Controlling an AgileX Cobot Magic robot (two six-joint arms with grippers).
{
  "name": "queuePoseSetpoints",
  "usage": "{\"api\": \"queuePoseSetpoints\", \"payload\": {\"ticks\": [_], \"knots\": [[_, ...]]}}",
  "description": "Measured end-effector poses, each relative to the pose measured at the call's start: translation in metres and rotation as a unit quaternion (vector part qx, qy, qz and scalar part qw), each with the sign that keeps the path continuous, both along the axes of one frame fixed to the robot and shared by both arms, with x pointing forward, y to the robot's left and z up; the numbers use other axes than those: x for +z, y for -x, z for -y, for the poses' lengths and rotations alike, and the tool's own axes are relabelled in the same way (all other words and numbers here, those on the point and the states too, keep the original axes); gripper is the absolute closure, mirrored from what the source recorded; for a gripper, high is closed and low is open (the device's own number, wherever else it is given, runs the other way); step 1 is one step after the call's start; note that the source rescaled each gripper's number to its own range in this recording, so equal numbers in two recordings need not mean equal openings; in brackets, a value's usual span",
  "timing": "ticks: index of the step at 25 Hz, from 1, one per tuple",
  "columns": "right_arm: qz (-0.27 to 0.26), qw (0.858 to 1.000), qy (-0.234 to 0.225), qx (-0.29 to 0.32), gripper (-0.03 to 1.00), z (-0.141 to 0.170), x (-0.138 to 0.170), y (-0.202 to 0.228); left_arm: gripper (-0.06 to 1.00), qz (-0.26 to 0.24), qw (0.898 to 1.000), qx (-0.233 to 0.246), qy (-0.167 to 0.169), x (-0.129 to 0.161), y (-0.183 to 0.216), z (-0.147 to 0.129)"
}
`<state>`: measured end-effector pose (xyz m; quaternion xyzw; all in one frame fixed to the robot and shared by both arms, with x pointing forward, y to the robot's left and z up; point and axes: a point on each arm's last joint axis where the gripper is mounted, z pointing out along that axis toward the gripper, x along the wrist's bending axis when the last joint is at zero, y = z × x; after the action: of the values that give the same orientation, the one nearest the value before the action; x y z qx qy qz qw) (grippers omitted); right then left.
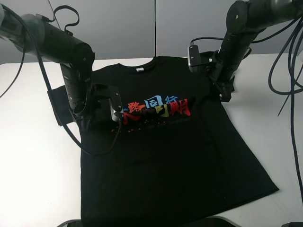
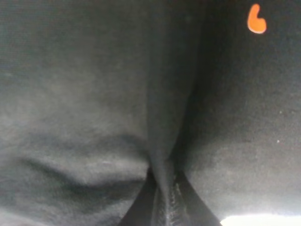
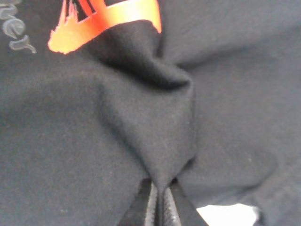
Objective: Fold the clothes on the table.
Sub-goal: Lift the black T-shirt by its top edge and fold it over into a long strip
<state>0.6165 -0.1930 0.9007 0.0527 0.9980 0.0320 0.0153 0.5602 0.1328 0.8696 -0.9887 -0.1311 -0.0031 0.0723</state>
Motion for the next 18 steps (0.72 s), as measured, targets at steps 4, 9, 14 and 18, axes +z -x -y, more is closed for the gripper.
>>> {"api": "queuePoseSetpoints", "payload": {"ticks": [4,9,14,18], "knots": [[0.028,1.0,-0.007,0.0,0.96,0.0,0.02,0.0,0.94,0.041,0.999,0.007,-0.011,0.015,-0.005,-0.003],[0.062,0.998,-0.014,0.001,0.96,0.001,0.046,0.002,0.94,0.117,0.992,0.028,-0.022,0.044,-0.012,-0.008],[0.106,0.994,-0.017,-0.013,0.96,0.004,0.075,0.005,0.94,0.187,0.981,0.046,0.012,0.079,-0.014,-0.008],[0.156,0.987,-0.02,-0.026,0.96,0.007,0.106,0.01,0.94,0.229,0.971,0.051,0.04,0.109,-0.015,-0.008]]}}
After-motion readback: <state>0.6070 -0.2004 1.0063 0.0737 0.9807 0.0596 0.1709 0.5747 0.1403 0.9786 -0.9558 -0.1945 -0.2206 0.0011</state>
